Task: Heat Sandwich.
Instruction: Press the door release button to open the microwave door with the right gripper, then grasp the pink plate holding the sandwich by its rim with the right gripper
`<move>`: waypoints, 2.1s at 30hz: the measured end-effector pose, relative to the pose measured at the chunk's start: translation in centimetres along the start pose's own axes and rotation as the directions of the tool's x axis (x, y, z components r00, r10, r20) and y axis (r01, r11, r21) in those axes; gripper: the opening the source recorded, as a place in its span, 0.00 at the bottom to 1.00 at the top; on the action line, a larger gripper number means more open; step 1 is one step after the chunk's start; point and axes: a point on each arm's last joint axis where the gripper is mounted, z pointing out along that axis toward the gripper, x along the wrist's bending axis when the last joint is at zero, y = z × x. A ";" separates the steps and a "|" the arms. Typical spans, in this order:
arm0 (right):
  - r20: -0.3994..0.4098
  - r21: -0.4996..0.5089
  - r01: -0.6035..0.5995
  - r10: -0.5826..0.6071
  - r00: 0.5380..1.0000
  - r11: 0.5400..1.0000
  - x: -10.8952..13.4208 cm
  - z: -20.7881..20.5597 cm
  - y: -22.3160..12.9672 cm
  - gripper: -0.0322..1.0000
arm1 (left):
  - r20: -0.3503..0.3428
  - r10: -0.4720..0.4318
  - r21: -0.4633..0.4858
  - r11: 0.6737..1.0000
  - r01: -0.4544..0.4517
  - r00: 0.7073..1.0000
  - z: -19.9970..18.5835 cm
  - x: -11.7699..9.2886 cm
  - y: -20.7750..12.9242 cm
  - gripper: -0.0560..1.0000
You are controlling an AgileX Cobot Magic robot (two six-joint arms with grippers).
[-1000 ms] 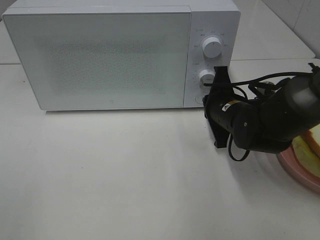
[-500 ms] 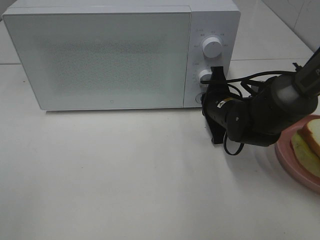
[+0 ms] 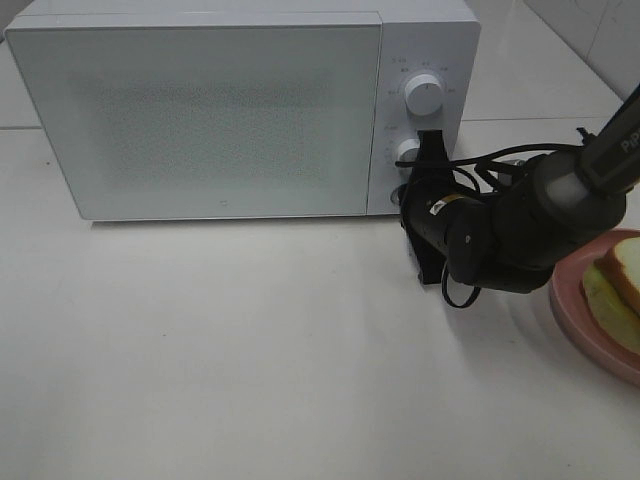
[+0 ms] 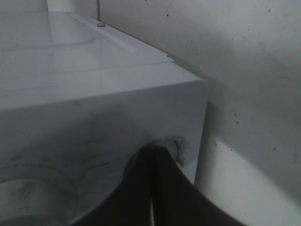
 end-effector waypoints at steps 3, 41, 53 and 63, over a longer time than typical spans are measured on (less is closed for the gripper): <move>-0.020 -0.009 0.000 0.000 1.000 1.000 -0.1 0.3 -0.1 0.04 | 0.000 0.000 0.000 1.000 0.000 1.000 0.0 0.0 0.0 0.99; 0.007 -0.009 -0.025 0.025 1.000 1.000 0.3 0.6 -0.5 0.04 | 0.000 0.000 0.000 1.000 0.000 1.000 0.0 0.0 0.0 0.99; 0.080 0.064 -0.024 0.019 0.997 0.998 0.5 -2.2 -0.1 0.04 | 0.000 0.000 0.000 1.000 0.000 1.000 0.0 0.0 0.0 0.99; 0.134 0.120 0.032 -0.048 0.990 0.992 0.6 -5.1 0.2 0.05 | 0.000 0.000 0.000 1.000 0.000 1.000 0.0 0.0 0.0 0.99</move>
